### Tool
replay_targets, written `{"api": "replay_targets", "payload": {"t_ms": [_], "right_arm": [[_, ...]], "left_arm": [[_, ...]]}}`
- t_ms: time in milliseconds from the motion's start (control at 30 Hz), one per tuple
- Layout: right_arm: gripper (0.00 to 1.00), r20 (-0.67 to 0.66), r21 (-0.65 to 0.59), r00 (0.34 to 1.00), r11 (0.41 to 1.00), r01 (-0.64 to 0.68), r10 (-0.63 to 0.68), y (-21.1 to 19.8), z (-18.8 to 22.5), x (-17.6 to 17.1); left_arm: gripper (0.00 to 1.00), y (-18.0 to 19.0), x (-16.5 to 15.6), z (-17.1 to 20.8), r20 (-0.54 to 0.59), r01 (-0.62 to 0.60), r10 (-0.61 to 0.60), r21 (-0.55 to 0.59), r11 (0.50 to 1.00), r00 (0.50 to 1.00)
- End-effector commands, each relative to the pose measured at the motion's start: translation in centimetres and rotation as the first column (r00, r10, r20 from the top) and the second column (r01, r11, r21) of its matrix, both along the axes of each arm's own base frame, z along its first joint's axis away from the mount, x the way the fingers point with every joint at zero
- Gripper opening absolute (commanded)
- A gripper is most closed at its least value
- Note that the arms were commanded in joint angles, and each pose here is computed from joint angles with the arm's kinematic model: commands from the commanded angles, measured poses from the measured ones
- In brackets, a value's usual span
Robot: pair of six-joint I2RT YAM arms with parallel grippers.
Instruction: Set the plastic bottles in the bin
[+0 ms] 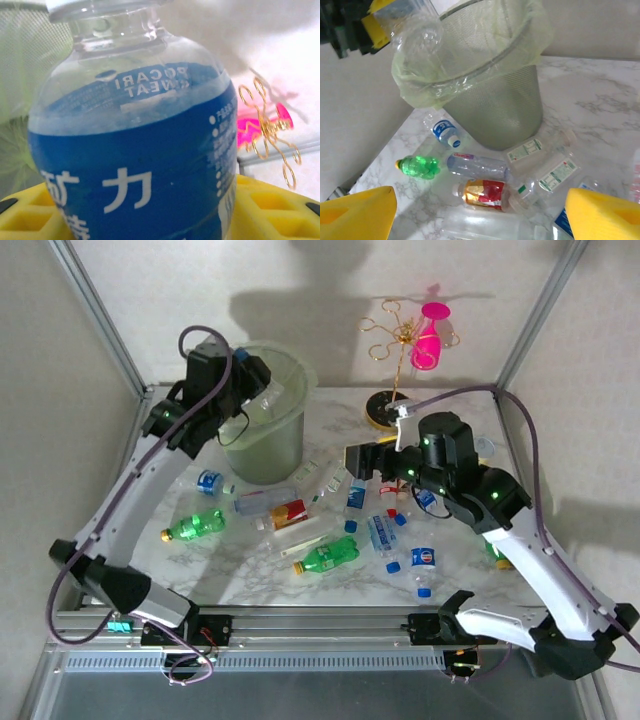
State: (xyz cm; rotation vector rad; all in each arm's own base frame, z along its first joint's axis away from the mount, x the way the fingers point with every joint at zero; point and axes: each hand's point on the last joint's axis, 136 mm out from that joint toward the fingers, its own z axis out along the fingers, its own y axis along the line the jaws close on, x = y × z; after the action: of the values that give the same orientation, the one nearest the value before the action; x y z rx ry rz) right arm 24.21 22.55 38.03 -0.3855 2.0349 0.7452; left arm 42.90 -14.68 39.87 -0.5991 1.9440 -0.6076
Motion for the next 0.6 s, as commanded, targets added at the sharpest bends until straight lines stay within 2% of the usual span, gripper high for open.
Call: {"api": "replay_targets", "payload": {"t_ms": [0,200,400,567], "right_arm": [[0.88,-0.030,-0.058,0.997,0.996,0.069,-0.071,-1.5,-1.9,0.0],[0.89,-0.013,-0.067,0.993,0.991,0.115,-0.116,-2.6,-2.2,0.0],[0.90,-0.004,-0.098,0.992,0.987,0.127,-0.128,-2.9,-2.7,0.3],[0.90,-0.023,-0.093,0.993,0.989,0.117,-0.120,-2.4,-3.4,0.4]], "left_arm": [[0.21,0.7,2.9,0.6,0.018,-0.030,0.030,-0.001,1.000,0.999],[0.19,1.7,6.2,-4.7,-0.136,-0.086,0.098,0.095,0.992,0.986],[0.21,2.3,6.1,-10.0,-0.278,-0.092,0.141,0.180,0.979,0.950],[0.26,1.5,6.7,-12.6,-0.342,-0.071,0.128,0.175,0.982,0.931]]}}
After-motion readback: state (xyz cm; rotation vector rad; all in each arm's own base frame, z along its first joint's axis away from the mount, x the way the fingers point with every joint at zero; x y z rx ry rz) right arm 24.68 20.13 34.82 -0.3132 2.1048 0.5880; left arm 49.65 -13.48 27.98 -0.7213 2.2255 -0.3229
